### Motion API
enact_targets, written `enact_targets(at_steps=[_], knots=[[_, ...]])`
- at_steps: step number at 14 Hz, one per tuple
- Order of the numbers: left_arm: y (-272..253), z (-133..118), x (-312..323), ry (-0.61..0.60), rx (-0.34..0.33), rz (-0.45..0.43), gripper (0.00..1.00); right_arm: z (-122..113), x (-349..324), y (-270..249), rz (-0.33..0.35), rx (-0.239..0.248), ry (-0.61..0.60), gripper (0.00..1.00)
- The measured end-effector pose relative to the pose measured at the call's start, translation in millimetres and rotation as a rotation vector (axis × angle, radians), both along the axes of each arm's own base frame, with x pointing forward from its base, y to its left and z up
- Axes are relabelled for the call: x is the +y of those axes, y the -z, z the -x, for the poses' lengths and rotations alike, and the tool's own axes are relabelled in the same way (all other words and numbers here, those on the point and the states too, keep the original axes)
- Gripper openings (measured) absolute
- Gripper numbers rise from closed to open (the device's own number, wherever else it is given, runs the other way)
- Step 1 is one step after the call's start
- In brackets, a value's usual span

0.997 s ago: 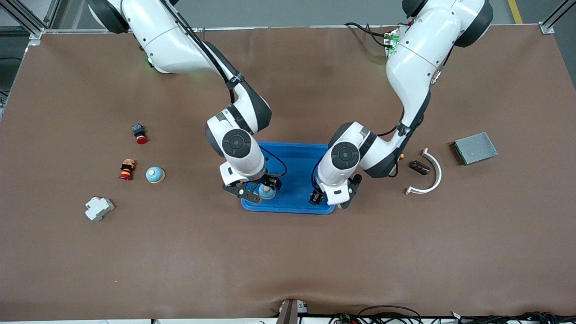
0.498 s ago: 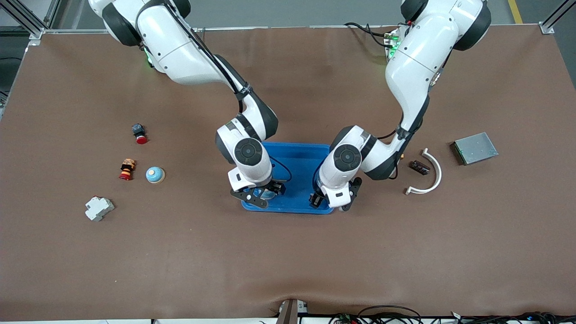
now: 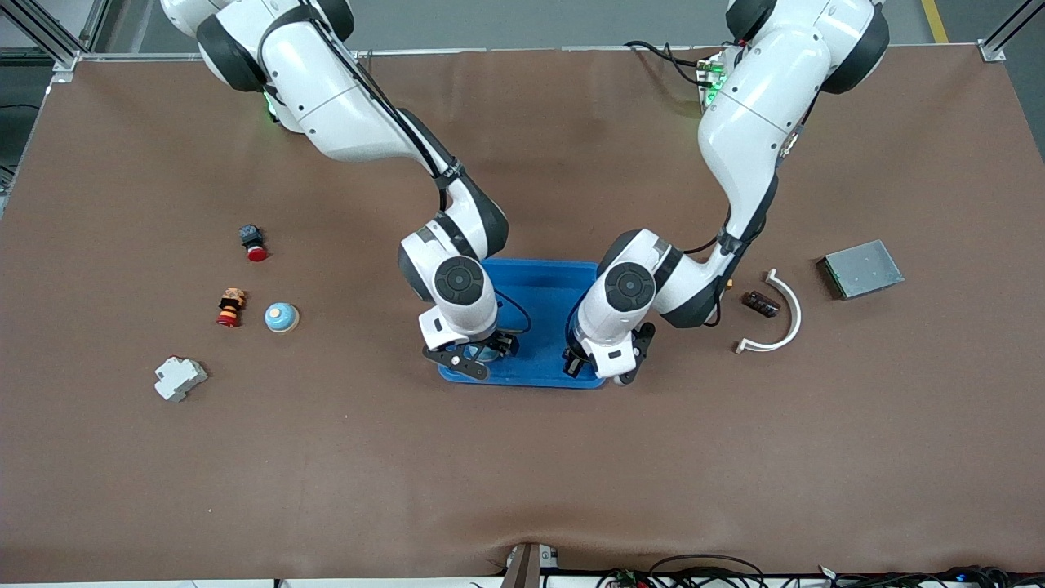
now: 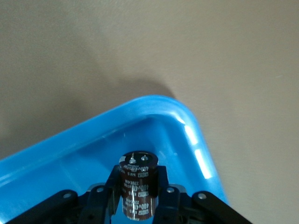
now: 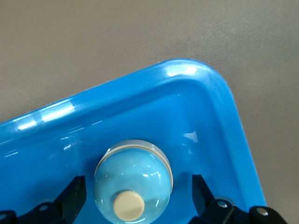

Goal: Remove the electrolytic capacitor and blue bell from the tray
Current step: 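Carry the capacitor beside the white arc while the right gripper lifts the bell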

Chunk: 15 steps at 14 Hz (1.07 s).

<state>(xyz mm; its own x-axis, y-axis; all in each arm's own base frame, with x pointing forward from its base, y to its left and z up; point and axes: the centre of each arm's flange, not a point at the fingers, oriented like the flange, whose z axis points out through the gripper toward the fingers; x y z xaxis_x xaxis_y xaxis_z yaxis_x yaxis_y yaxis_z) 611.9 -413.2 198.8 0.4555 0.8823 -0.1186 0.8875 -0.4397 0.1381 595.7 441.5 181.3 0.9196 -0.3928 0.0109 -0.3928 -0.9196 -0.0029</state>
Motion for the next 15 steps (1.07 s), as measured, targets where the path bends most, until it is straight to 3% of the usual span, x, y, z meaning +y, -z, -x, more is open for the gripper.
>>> enact_targets(at_steps=[2,3,5,6,11,15], knots=[[-23,-8,3,-0.014,-0.021,0.008,0.34,2,3,2,0.004,-0.003,-0.002,1.00],[-35,-9,6,-0.019,-0.010,-0.006,0.34,1,3,2,0.005,-0.004,-0.002,0.93],[-62,-17,25,-0.064,0.035,-0.039,0.34,-1,2,1,0.006,-0.009,0.002,0.71],[-79,-24,46,-0.084,0.056,-0.059,0.34,-2,2,-1,0.006,-0.011,0.003,0.66],[-139,-40,166,0.057,0.227,-0.190,0.34,-5,3,-14,0.028,0.018,0.019,0.66],[-135,-50,307,0.211,0.309,-0.175,0.34,-12,6,-55,0.047,0.052,0.027,0.66]])
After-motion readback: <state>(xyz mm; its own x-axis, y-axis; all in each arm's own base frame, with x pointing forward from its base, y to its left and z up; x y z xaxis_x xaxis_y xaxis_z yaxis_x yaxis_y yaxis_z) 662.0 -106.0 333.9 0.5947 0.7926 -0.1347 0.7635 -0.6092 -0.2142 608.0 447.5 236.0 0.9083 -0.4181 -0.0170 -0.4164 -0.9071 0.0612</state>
